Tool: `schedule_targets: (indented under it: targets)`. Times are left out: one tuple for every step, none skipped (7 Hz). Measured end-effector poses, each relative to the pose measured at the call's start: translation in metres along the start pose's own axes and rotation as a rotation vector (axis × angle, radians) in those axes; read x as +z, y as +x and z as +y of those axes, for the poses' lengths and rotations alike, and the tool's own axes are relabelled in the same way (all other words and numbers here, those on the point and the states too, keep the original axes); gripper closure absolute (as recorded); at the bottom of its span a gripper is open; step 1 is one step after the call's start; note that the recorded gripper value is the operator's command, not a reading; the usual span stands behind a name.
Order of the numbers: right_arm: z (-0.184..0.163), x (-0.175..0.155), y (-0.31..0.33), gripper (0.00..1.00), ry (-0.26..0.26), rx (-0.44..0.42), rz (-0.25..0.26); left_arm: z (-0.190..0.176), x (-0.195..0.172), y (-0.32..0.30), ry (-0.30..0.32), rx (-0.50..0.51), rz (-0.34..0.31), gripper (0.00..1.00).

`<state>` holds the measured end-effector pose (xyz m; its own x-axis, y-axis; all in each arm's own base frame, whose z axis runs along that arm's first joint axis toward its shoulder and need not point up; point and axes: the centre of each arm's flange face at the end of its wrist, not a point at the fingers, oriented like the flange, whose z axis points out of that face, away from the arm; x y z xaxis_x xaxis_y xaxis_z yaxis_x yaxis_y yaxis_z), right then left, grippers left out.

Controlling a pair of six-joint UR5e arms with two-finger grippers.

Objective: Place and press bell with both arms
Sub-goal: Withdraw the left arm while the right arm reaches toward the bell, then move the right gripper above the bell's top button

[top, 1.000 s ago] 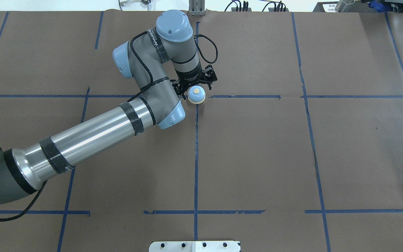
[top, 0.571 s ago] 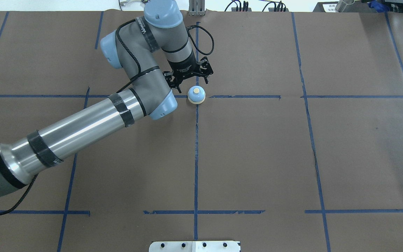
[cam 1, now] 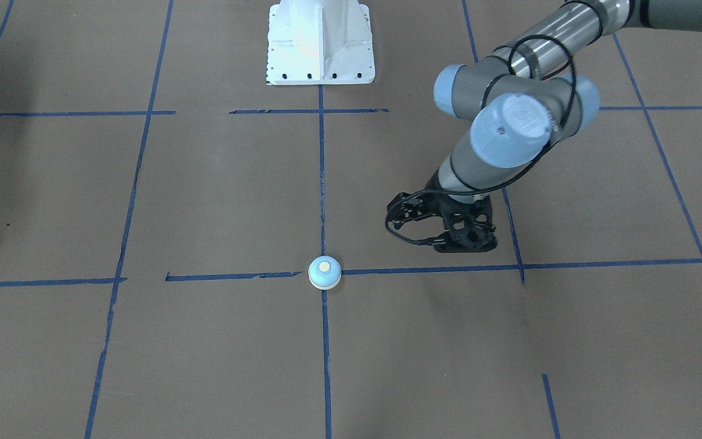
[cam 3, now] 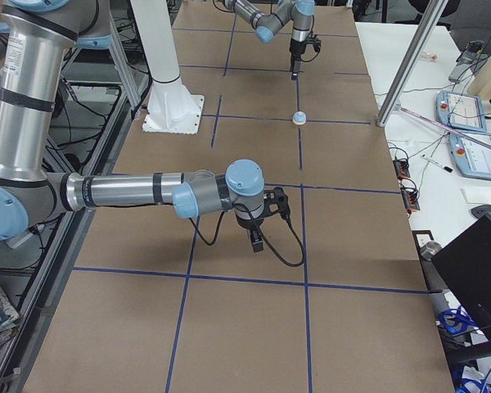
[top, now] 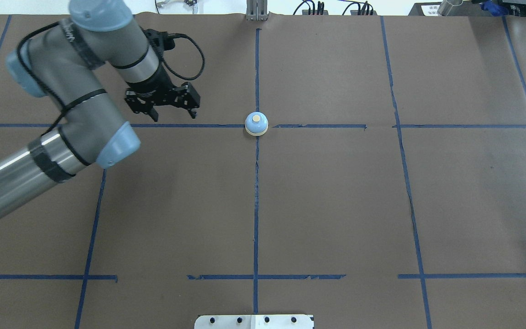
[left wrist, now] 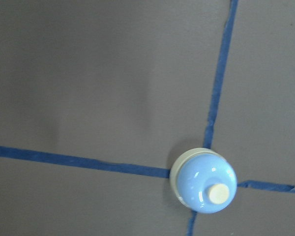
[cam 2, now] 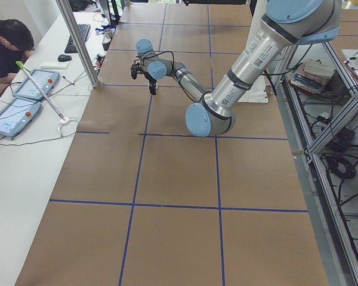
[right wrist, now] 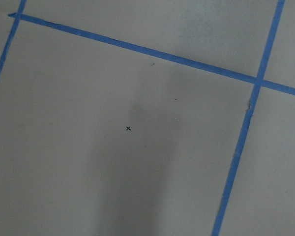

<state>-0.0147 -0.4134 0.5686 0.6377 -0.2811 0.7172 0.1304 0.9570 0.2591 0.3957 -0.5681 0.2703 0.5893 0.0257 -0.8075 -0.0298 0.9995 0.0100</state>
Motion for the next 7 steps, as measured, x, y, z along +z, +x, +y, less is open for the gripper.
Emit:
schedule_targets:
  targets:
    - [-0.033, 0.009, -0.036, 0.0, -0.004, 0.021, -0.023, 0.014, -0.026, -0.063, 0.018, 0.047, -0.034, 0.0]
    - [-0.07, 0.018, -0.083, 0.0, -0.003, 0.05, -0.046, 0.028, -0.052, -0.132, 0.027, 0.079, -0.081, 0.0]
    - [-0.103, 0.027, -0.133, 0.0, 0.003, 0.076, -0.066, 0.045, -0.078, -0.197, 0.023, 0.126, -0.132, 0.0]
    - [-0.132, 0.04, -0.194, 0.0, 0.006, 0.092, -0.075, 0.061, -0.106, -0.256, 0.015, 0.176, -0.176, 0.0]
    - [-0.154, 0.065, -0.27, 0.0, 0.01, 0.106, -0.073, 0.076, -0.125, -0.307, 0.001, 0.209, -0.207, 0.0]
    - [-0.171, 0.096, -0.353, 0.0, 0.019, 0.143, -0.067, 0.095, -0.137, -0.36, -0.015, 0.213, -0.23, 0.0]
    - [-0.189, 0.116, -0.427, 0.0, 0.031, 0.188, -0.058, 0.116, -0.147, -0.411, -0.027, 0.193, -0.247, 0.0]
